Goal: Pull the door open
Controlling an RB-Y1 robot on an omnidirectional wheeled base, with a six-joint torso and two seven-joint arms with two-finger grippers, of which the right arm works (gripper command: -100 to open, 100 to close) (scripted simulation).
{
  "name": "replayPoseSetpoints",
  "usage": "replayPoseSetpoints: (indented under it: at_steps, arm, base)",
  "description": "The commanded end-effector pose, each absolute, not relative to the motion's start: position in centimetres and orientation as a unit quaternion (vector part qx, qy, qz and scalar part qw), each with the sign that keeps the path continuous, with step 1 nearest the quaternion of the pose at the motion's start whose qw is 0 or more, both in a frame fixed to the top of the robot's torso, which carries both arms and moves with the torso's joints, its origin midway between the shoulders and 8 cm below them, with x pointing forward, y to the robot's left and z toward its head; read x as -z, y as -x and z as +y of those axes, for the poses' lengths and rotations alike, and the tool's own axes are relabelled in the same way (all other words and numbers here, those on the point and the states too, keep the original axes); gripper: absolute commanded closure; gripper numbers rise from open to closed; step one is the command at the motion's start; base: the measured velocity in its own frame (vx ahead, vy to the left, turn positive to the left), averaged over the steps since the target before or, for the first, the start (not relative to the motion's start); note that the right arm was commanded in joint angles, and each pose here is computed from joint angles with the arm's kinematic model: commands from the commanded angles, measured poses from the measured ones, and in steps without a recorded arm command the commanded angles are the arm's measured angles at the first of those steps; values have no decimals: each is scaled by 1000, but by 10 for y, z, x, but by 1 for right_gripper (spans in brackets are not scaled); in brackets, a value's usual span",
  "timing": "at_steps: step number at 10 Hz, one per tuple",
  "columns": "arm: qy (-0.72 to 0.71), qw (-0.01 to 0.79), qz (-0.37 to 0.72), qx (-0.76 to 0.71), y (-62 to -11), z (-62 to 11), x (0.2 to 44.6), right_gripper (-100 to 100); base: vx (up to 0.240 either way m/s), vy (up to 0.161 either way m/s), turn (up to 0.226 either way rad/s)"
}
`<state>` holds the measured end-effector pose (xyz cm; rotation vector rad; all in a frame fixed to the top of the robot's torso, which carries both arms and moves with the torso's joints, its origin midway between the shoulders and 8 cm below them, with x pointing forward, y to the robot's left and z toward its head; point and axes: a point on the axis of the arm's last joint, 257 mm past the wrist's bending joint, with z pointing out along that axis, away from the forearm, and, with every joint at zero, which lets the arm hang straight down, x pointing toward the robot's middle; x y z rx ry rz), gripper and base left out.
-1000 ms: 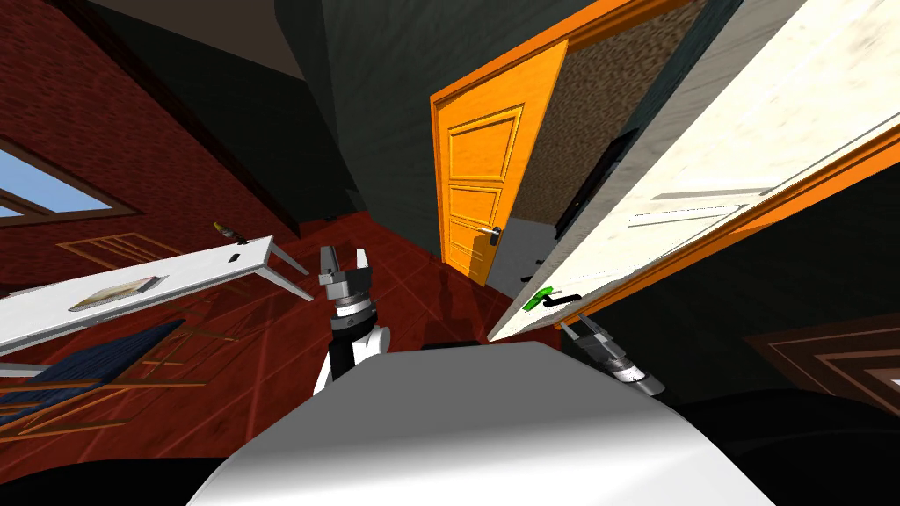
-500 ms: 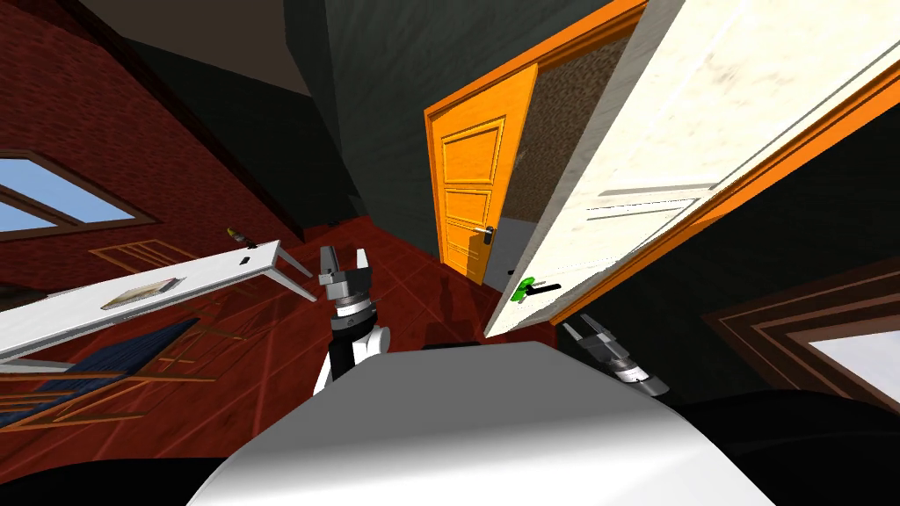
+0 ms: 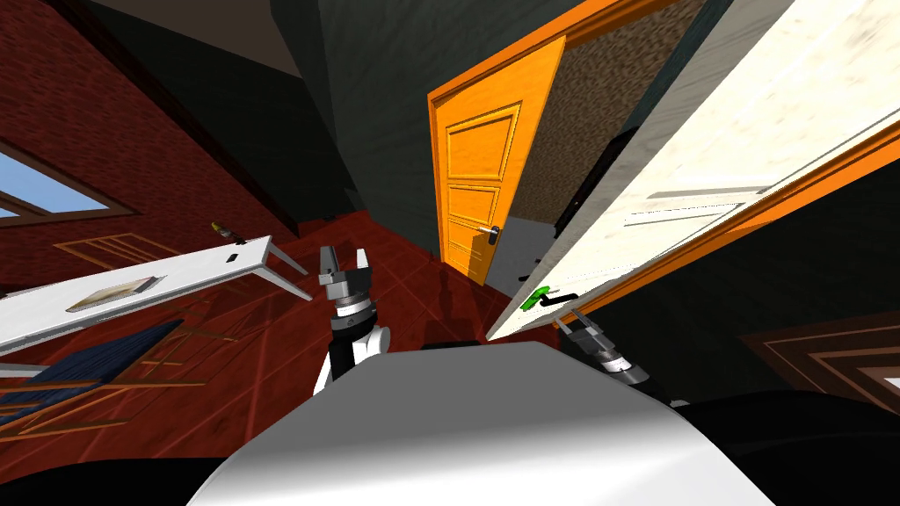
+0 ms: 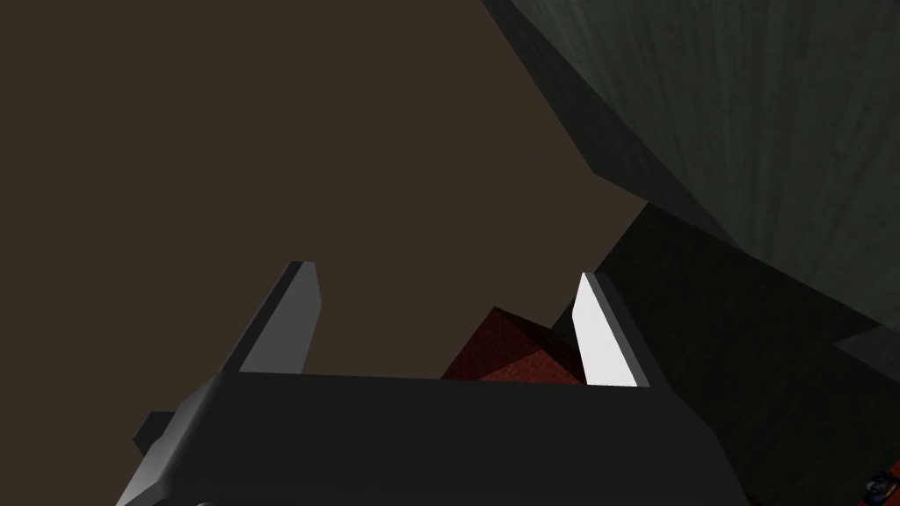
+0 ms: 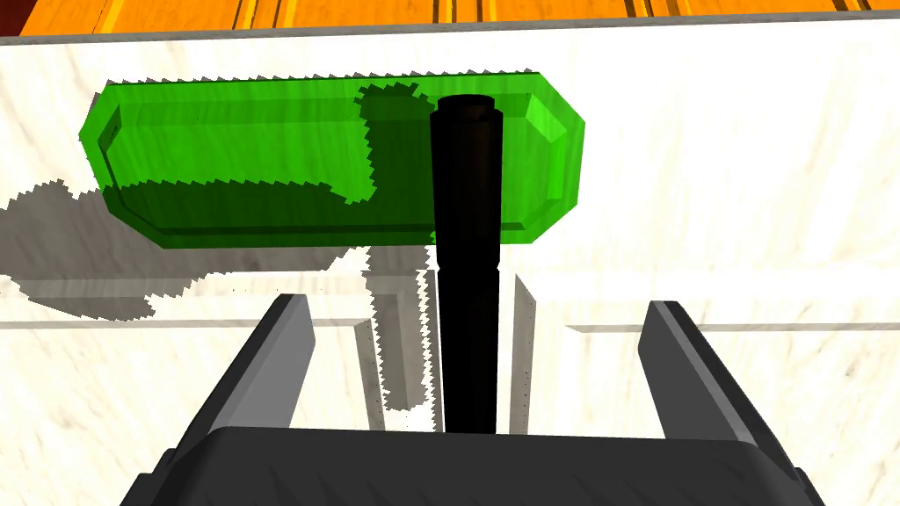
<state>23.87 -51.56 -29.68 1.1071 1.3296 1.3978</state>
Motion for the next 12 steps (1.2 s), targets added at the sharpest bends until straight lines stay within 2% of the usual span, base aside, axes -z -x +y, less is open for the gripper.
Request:
replayPoseSetpoints:
  at_steps: [1, 12]
  arm:
    - [-446, 441, 536, -565, -246, -509, 298, -100]
    - [-439, 438, 545, -565, -303, -471, 296, -100]
  base:
    - [30, -13, -18]
    - [36, -37, -36]
